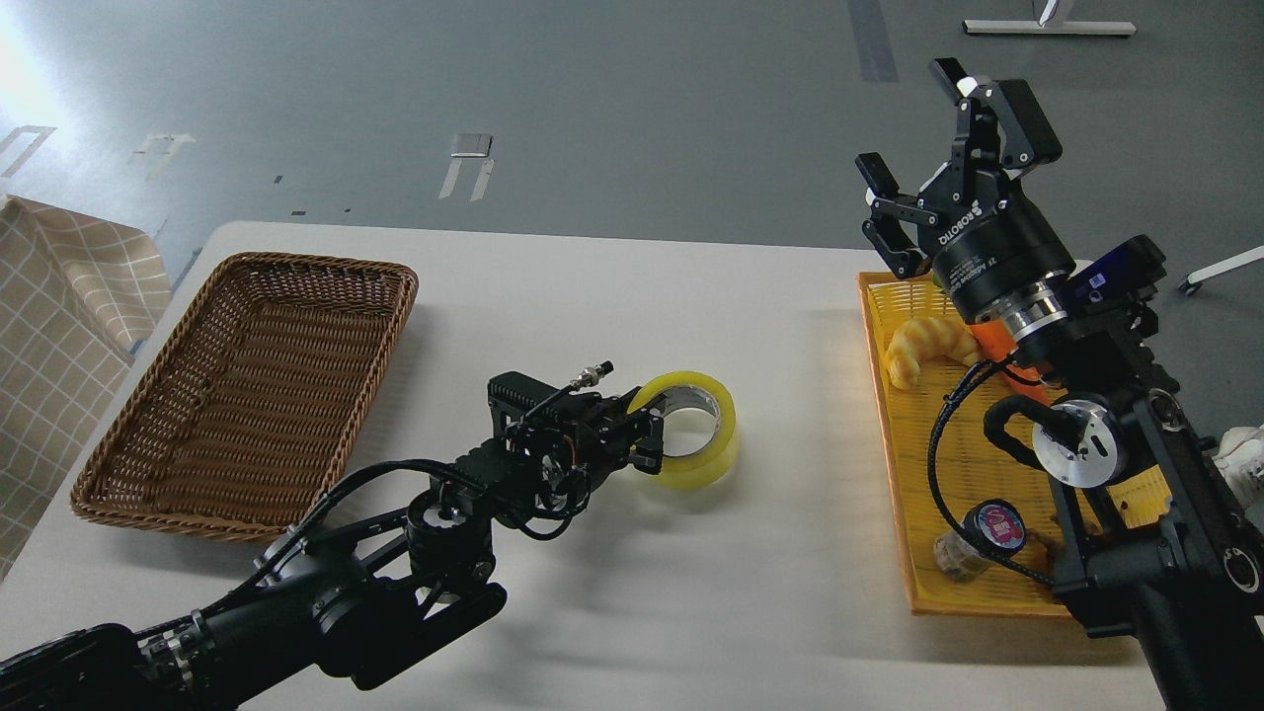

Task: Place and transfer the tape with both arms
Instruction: 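Grip the tape roll's rim with the left gripper, then lift the tape roll and carry it over the wicker basket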

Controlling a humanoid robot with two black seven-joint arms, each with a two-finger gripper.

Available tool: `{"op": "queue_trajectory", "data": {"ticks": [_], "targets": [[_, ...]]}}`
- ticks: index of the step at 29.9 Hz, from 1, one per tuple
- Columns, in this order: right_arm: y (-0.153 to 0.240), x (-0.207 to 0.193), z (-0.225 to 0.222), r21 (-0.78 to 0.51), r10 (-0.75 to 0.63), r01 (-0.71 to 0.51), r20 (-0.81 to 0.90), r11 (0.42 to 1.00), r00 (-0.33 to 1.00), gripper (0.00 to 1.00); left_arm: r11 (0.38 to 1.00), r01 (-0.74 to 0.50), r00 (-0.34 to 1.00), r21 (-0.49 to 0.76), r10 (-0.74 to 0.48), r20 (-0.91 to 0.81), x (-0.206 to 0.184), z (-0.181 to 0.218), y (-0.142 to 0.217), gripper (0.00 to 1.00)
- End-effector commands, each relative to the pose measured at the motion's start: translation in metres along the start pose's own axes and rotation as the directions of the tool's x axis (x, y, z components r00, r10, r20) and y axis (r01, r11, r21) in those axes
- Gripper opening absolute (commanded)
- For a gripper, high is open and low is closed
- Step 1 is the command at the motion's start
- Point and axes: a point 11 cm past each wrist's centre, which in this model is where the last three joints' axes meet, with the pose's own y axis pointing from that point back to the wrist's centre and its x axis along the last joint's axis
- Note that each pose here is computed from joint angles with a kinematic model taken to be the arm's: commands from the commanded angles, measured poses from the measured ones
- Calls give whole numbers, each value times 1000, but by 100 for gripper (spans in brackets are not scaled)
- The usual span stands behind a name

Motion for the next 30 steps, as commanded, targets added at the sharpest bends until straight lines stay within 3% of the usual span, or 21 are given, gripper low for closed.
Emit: {"op": "queue_trajectory", "data": {"ticks": [1,7,18,23,30], "targets": [[-1,2,1,-4,3,-3,0,1000,1000,100,1000,-5,1000,-3,5,5,4,1,-1,3],[0,2,2,-6,7,-7,1,1000,1000,100,1000,-18,999,-14,18,27,16,1,-1,3],[-2,3,1,-7,5,-5,-4,1000,1000,100,993,-115,971,32,106,212,116,-48,15,3],[-2,4,2,-11,8,-8,-3,1000,1000,100,991,-101,951,85,71,302,153,-94,49,3],[-2,4,3,-11,8,-8,0,1000,1000,100,975,-107,932,194,31,361,171,-147,98,3]]}}
